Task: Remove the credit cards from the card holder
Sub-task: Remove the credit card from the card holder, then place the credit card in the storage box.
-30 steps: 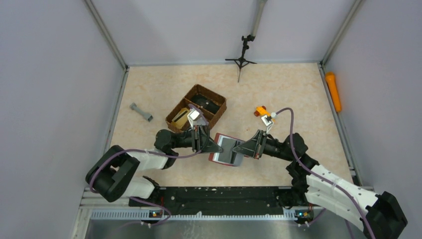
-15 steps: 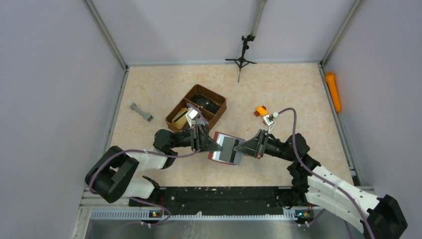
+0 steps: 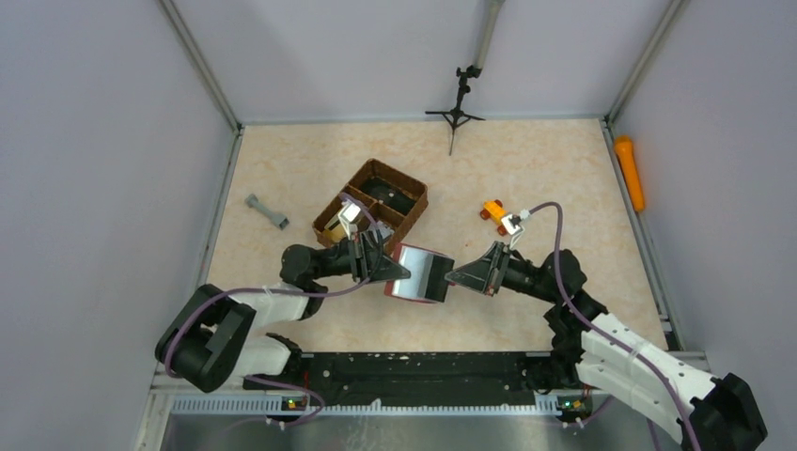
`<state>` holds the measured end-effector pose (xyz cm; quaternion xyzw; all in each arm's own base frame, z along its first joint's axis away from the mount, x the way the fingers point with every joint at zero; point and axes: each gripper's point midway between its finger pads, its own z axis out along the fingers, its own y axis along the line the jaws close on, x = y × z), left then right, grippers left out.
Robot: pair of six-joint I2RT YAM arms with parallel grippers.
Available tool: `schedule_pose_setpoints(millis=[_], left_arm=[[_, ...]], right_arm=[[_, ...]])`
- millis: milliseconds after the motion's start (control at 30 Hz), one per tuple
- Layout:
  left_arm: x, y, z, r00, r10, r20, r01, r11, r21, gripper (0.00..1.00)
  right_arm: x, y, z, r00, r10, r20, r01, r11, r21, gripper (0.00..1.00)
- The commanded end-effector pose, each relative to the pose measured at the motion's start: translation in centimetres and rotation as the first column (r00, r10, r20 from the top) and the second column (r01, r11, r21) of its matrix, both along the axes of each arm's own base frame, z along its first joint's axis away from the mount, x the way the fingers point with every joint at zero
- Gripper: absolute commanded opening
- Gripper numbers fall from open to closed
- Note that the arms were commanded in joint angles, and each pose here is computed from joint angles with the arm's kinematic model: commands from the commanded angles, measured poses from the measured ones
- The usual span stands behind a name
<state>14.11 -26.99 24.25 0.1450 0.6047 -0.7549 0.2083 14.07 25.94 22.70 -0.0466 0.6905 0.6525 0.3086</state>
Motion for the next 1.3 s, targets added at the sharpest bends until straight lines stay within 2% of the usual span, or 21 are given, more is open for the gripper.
schedule_pose_setpoints(millis=[0,133,233,267,433,567,767,833,1000,1100,1200,1267], left_arm=[[0.2,1.6,-0.2,0.999,0.032,0.033,-0.033,0.999,0.025,0.09],[1.9,2.9,-2.8,0.992,0.123,-0.022,-0.119,0.982,0.144,0.07],[2.7,3.6,-4.1,0.981,0.195,-0.014,-0.186,0.951,0.247,0.07],[2.8,4.0,-5.1,0.974,0.222,-0.039,-0.199,0.929,0.311,0.07],[4.6,7.2,-5.7,0.905,0.422,0.057,-0.388,0.764,0.515,0.00],[5.2,9.3,-4.6,0.860,0.500,0.106,-0.471,0.694,0.545,0.00],[6.1,12.3,-3.2,0.777,0.599,0.193,-0.574,0.551,0.605,0.00],[6.1,12.7,-2.8,0.763,0.613,0.203,-0.588,0.531,0.610,0.00],[6.1,13.2,-2.1,0.744,0.631,0.220,-0.610,0.505,0.611,0.00],[6.0,13.4,-1.9,0.733,0.641,0.227,-0.619,0.492,0.612,0.00],[5.8,13.2,-1.6,0.738,0.638,0.220,-0.618,0.508,0.601,0.00],[5.7,13.0,-1.4,0.743,0.634,0.216,-0.616,0.519,0.593,0.00]], right_arm=[[1.1,-0.7,0.0,0.999,-0.033,0.037,0.035,0.998,-0.052,0.00],[3.0,-1.8,-0.6,0.992,-0.102,0.069,0.113,0.977,-0.180,0.00],[5.2,-2.9,-0.6,0.975,-0.175,0.136,0.210,0.925,-0.318,0.00],[6.0,-3.2,-0.6,0.970,-0.193,0.146,0.234,0.903,-0.360,0.00],[10.4,-2.8,0.1,0.954,-0.200,0.221,0.288,0.814,-0.505,0.00],[15.3,-2.2,0.6,0.939,-0.195,0.285,0.335,0.716,-0.613,0.00],[21.7,1.0,1.7,0.921,-0.128,0.369,0.357,0.659,-0.662,0.00],[23.9,2.6,2.1,0.905,-0.086,0.417,0.374,0.627,-0.683,0.00],[27.8,5.3,1.4,0.885,0.003,0.466,0.403,0.498,-0.768,0.00],[29.7,6.4,0.2,0.876,0.042,0.480,0.427,0.396,-0.813,0.00],[31.1,6.9,-1.0,0.859,0.066,0.508,0.473,0.282,-0.835,0.00],[31.7,7.6,-1.5,0.853,0.072,0.517,0.485,0.255,-0.836,0.00]])
